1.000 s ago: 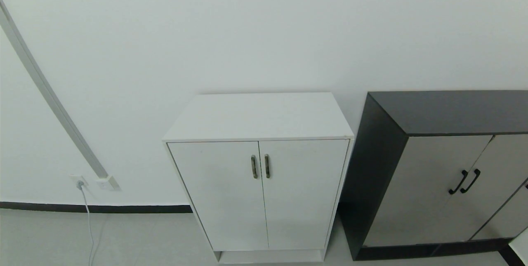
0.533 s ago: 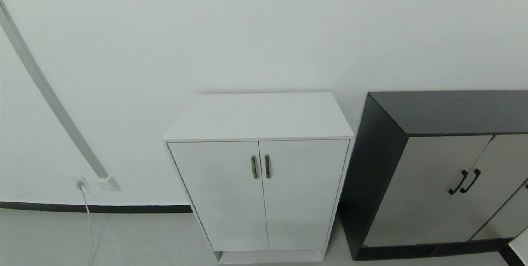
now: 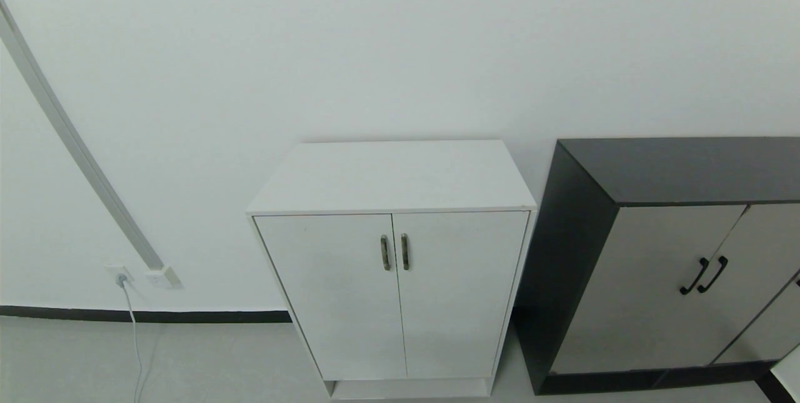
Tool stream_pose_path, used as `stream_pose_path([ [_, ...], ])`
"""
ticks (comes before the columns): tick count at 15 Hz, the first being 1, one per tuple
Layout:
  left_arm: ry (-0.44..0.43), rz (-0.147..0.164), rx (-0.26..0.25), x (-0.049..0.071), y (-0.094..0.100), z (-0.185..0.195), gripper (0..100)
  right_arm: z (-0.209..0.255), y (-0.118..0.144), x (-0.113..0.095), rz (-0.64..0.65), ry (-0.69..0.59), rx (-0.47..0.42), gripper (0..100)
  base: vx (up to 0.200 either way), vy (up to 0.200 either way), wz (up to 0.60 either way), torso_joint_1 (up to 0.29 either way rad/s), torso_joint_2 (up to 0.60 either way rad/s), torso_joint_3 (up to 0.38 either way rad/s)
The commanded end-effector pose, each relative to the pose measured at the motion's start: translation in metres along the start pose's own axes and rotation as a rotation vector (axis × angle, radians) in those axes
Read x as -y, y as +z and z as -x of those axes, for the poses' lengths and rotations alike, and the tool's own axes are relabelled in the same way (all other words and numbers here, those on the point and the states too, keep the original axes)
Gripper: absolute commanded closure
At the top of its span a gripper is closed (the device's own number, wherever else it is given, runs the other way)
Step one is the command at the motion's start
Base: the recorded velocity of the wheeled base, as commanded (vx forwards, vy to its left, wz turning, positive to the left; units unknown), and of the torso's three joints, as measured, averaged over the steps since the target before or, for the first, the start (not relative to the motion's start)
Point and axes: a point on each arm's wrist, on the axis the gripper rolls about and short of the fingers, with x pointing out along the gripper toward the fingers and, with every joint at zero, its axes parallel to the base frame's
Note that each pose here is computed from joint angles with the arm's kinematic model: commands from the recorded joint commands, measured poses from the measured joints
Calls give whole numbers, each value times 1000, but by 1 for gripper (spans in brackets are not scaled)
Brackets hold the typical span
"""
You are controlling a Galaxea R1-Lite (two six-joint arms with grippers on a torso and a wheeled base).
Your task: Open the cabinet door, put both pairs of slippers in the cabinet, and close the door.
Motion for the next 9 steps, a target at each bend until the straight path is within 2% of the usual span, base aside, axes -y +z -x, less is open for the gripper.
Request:
stream_pose_path([
  [1,1,0,-1,0,0,0,100,3,-1,0,1,26,43,100,0,0,0,0,0,0],
  [7,1,0,-1,0,0,0,100,4,-1,1,-7,7,57,100,0,0,0,0,0,0],
  [9,1,0,-1,0,0,0,100,4,-1,2,-53,-36,62,100,0,0,0,0,0,0],
])
